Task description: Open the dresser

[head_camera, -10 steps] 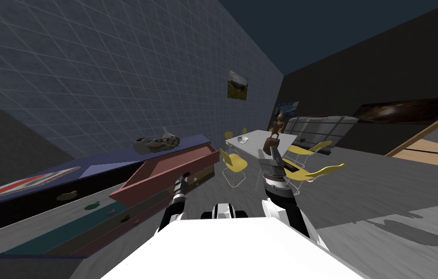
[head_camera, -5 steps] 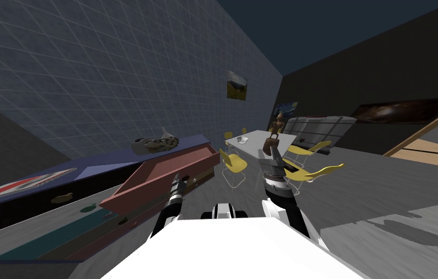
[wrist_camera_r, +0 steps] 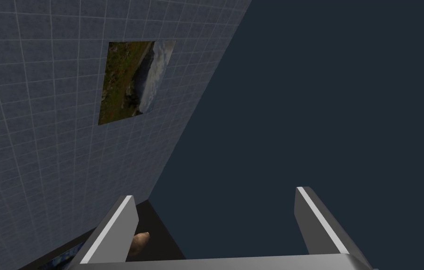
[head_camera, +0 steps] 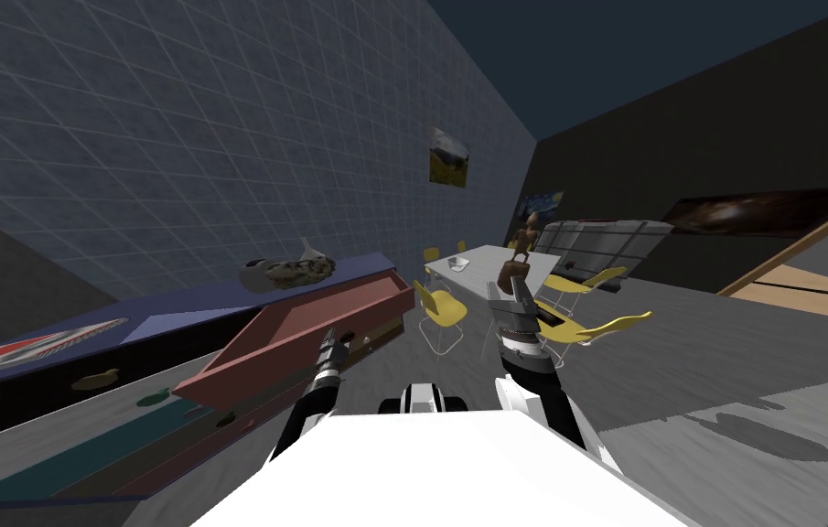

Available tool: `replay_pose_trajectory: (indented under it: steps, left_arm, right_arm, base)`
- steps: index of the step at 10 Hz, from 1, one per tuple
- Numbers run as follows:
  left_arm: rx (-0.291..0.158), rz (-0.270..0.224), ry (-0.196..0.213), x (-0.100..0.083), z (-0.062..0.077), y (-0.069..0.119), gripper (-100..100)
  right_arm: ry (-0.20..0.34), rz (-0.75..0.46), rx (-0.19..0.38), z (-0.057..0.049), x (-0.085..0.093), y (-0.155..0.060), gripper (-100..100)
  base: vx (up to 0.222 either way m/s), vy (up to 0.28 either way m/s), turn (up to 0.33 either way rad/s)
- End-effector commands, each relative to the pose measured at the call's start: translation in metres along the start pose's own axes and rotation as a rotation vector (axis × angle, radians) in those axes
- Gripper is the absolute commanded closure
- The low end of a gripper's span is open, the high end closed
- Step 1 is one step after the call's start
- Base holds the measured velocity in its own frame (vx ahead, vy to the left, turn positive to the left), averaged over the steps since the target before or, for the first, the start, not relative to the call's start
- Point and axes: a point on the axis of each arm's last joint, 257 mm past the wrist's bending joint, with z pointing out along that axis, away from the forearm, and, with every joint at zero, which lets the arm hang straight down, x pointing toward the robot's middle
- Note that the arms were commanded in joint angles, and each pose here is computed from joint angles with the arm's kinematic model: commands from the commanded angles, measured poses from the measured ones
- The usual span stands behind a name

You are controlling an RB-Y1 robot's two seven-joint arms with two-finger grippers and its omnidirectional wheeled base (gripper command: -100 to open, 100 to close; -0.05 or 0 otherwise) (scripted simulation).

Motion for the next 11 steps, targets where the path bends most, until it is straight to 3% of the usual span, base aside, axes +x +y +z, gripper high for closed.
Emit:
replay_pose_trajectory:
  steps: [1, 4, 5, 6, 11]
  left_arm:
    - [0.023, -0.013, 0.010, 0.007, 0.000, -0.017, -100]
    - [0.023, -0.013, 0.010, 0.007, -0.002, -0.023, -100]
    - [-0.013, 0.006, -0.007, -0.003, -0.006, -0.008, -100]
    - [-0.020, 0.008, -0.011, -0.005, -0.007, -0.005, 0]
    - [-0.050, 0.009, -0.025, -0.011, -0.011, 0.008, 0]
  right_arm:
    - [0.000, 0.000, 0.000, 0.000, 0.000, 0.000, 0]
    - [0.000, 0.000, 0.000, 0.000, 0.000, 0.000, 0]
    - [0.000, 0.000, 0.000, 0.000, 0.000, 0.000, 0]
    - [0.000, 0.000, 0.000, 0.000, 0.000, 0.000, 0]
    - [0.000, 0.000, 0.000, 0.000, 0.000, 0.000, 0]
  base:
    - [0.010, -0.003, 0.000]
    - [0.009, -0.005, -0.008]
    - [0.014, -0.005, 0.000]
    - [0.012, -0.008, -0.001]
    - [0.002, -0.003, 0.000]
